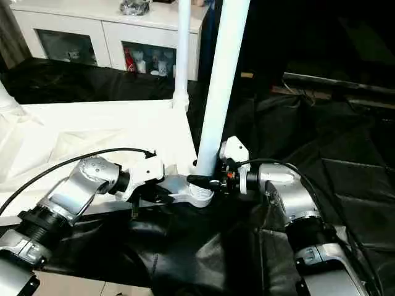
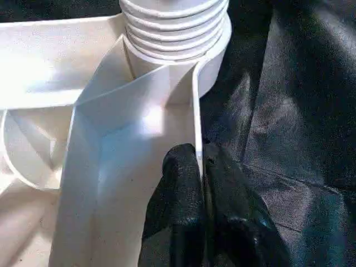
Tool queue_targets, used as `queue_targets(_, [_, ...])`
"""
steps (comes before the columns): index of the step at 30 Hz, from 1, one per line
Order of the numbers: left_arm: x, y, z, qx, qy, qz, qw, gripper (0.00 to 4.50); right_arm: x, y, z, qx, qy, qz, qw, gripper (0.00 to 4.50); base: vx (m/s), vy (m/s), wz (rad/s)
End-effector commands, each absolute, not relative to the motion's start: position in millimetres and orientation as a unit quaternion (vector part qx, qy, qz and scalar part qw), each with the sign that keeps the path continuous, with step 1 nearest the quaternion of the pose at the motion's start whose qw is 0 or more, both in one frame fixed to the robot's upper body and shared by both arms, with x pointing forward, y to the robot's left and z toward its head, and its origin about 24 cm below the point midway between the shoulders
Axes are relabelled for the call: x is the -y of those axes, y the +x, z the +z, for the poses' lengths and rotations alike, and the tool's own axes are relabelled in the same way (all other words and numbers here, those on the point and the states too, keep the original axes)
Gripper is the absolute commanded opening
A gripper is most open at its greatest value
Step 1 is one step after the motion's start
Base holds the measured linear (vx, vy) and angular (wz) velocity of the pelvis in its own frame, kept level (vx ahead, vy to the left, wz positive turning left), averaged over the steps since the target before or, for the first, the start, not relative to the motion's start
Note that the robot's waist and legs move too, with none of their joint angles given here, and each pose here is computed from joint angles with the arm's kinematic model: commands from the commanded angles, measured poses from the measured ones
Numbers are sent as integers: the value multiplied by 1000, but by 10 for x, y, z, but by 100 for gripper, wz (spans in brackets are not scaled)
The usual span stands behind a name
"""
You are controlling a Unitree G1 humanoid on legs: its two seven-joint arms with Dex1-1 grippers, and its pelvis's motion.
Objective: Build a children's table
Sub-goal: Insert table leg to table base
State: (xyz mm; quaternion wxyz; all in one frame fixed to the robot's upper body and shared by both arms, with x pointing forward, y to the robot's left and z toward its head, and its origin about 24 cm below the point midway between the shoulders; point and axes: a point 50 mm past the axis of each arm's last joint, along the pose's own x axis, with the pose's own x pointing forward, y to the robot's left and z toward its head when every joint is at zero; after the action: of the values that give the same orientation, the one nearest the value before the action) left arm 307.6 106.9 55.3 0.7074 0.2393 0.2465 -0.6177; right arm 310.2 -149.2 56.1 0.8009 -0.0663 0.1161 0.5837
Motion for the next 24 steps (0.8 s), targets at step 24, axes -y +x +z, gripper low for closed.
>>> queue_targets(24, [-247,3508,721,-224,183,-411,864,0,912,3285,-104,-312,14,247,917,188,0,0,0])
